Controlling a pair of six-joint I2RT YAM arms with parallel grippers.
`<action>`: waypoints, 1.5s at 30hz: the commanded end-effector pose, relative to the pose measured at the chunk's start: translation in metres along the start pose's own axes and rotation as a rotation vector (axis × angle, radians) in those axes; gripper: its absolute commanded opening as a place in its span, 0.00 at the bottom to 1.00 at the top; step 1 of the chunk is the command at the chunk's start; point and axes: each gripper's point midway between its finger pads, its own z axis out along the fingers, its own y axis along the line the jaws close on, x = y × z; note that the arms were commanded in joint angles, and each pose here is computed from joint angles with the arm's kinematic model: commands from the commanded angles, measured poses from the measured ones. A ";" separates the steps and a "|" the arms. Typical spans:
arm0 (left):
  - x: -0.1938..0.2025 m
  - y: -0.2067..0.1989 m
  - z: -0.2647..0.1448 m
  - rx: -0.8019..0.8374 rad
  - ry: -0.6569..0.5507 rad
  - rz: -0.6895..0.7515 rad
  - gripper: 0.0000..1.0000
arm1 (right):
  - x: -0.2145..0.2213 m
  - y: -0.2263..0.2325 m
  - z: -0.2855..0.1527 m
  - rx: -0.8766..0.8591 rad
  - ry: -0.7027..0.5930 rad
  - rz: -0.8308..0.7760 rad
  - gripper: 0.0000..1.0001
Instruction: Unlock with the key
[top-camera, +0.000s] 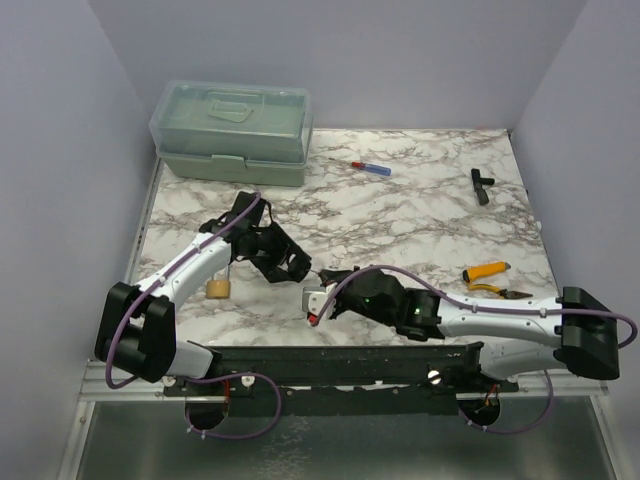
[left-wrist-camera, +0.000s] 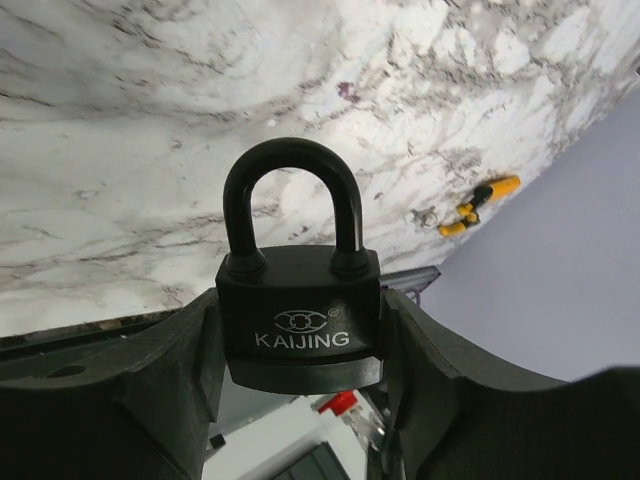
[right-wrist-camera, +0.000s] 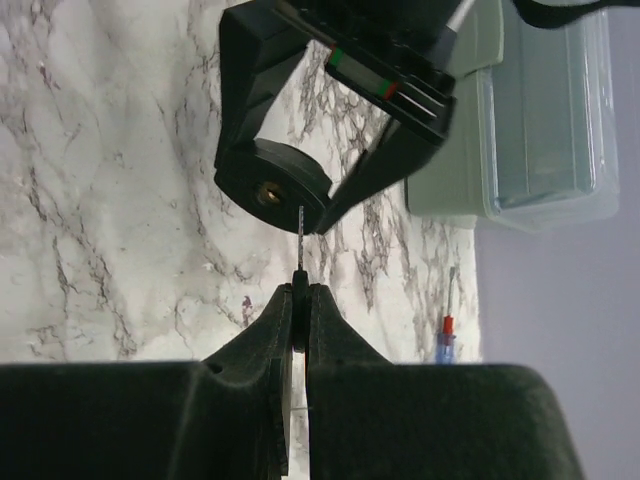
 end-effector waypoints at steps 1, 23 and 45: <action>-0.016 0.025 0.005 -0.094 -0.094 -0.029 0.00 | -0.017 -0.006 -0.015 0.068 -0.095 0.284 0.00; -0.066 0.074 0.063 -0.384 -0.221 0.042 0.03 | 0.003 0.022 -0.046 0.151 -0.193 0.802 0.00; -0.063 0.086 0.068 -0.434 -0.227 0.039 0.86 | 0.011 0.030 -0.055 0.154 -0.203 0.811 0.00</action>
